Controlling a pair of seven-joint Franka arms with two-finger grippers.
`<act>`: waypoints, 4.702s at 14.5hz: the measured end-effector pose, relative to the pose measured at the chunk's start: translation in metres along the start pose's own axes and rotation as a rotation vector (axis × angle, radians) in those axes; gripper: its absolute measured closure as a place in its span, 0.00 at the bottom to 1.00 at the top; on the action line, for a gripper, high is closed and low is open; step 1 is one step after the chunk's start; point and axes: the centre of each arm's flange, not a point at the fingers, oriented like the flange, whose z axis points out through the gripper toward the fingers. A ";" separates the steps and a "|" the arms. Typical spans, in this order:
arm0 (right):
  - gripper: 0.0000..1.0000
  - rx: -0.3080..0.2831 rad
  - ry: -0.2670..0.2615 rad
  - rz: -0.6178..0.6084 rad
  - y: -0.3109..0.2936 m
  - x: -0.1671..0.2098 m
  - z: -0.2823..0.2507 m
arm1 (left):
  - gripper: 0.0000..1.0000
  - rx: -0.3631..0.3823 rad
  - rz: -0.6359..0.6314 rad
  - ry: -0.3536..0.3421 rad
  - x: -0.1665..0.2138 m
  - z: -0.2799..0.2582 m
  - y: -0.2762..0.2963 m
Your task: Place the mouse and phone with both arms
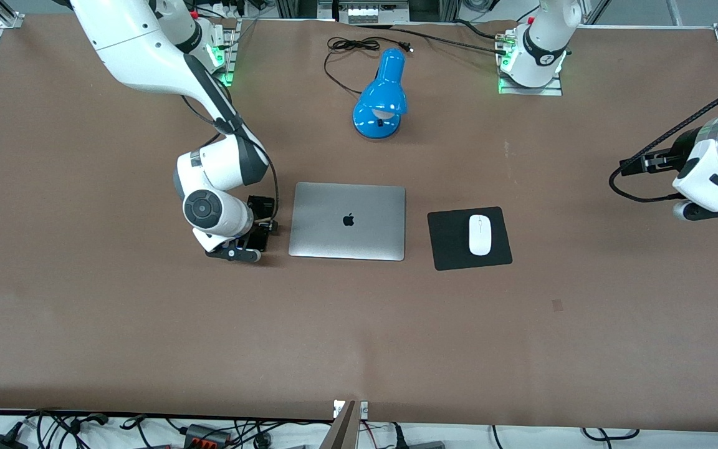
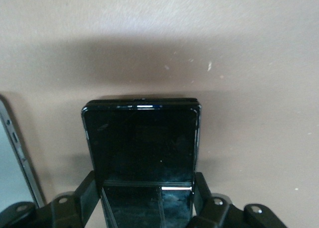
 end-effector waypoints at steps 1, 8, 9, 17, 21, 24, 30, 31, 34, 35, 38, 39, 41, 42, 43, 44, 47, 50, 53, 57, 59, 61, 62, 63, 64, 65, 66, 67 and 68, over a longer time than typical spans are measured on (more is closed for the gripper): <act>0.21 -0.002 -0.002 -0.004 -0.003 -0.001 0.002 | 0.00 -0.010 0.008 0.047 -0.010 -0.002 0.006; 0.21 -0.001 -0.002 -0.034 -0.019 -0.010 0.003 | 0.00 0.015 0.055 0.199 -0.075 0.010 0.052; 0.21 -0.001 -0.003 -0.034 -0.020 -0.010 0.003 | 0.00 0.013 0.052 0.195 -0.072 0.013 0.050; 0.00 0.016 0.109 -0.073 -0.018 0.001 -0.125 | 0.00 -0.006 0.014 0.200 -0.054 0.015 0.030; 0.00 0.000 0.135 -0.124 0.048 0.014 -0.271 | 0.00 -0.038 0.009 0.204 -0.055 0.009 0.023; 0.00 0.019 0.162 -0.074 0.115 0.031 -0.326 | 0.00 -0.046 0.015 0.234 -0.056 0.003 0.027; 0.00 0.045 0.248 0.026 0.237 0.036 -0.385 | 0.00 -0.119 -0.024 0.271 -0.047 0.001 0.012; 0.00 0.041 0.261 -0.005 0.254 0.031 -0.394 | 0.00 -0.147 -0.035 0.276 -0.044 0.000 0.006; 0.00 0.023 0.283 -0.076 0.279 0.022 -0.410 | 0.00 -0.160 -0.027 0.287 -0.044 -0.001 0.011; 0.00 0.021 0.281 -0.079 0.282 0.020 -0.412 | 0.00 -0.159 -0.031 0.279 -0.044 0.000 0.008; 0.00 0.019 0.251 -0.080 0.283 0.008 -0.414 | 0.00 -0.153 0.014 0.231 -0.042 0.007 -0.027; 0.00 0.019 0.248 -0.080 0.284 0.003 -0.414 | 0.00 -0.164 0.034 0.234 -0.043 0.005 -0.034; 0.00 0.019 0.245 -0.081 0.284 -0.009 -0.408 | 0.00 -0.164 0.047 0.238 -0.049 -0.003 -0.036; 0.00 0.020 0.249 -0.081 0.285 -0.016 -0.403 | 0.00 -0.161 0.055 0.235 -0.053 -0.007 -0.034; 0.00 0.020 0.250 -0.081 0.285 -0.024 -0.398 | 0.00 -0.156 0.062 0.224 -0.058 -0.009 -0.031; 0.00 0.020 0.248 -0.081 0.286 -0.034 -0.393 | 0.00 -0.150 0.067 0.202 -0.065 -0.013 -0.031; 0.00 0.020 0.239 -0.082 0.288 -0.064 -0.382 | 0.00 -0.143 0.080 0.189 -0.082 -0.036 -0.032; 0.00 0.020 0.245 -0.085 0.289 -0.086 -0.382 | 0.00 -0.137 0.096 0.224 -0.087 -0.051 -0.027; 0.00 0.020 0.253 -0.087 0.290 -0.097 -0.387 | 0.00 -0.124 0.106 0.230 -0.088 -0.053 -0.023; 0.00 0.020 0.255 -0.087 0.290 -0.097 -0.388 | 0.00 -0.124 0.107 0.233 -0.087 -0.054 -0.023; 0.00 0.020 0.255 -0.087 0.290 -0.097 -0.388 | 0.00 -0.126 0.109 0.246 -0.086 -0.055 -0.023; 0.00 0.020 0.258 -0.087 0.290 -0.097 -0.389 | 0.00 -0.126 0.108 0.250 -0.086 -0.056 -0.023; 0.00 0.020 0.259 -0.087 0.290 -0.097 -0.389 | 0.00 -0.127 0.107 0.252 -0.086 -0.056 -0.023; 0.00 0.020 0.259 -0.087 0.290 -0.097 -0.390 | 0.00 -0.127 0.106 0.253 -0.085 -0.056 -0.024; 0.00 0.020 0.260 -0.087 0.290 -0.097 -0.390 | 0.00 -0.127 0.106 0.254 -0.085 -0.056 -0.024; 0.00 0.020 0.260 -0.088 0.290 -0.097 -0.390 | 0.00 -0.127 0.107 0.255 -0.085 -0.056 -0.024; 0.00 0.020 0.260 -0.088 0.290 -0.097 -0.390 | 0.00 -0.127 0.110 0.255 -0.086 -0.056 -0.022; 0.00 0.020 0.260 -0.087 0.290 -0.097 -0.390 | 0.00 -0.126 0.114 0.256 -0.086 -0.056 -0.020; 0.00 0.020 0.260 -0.087 0.291 -0.097 -0.390 | 0.00 -0.125 0.120 0.256 -0.087 -0.056 -0.017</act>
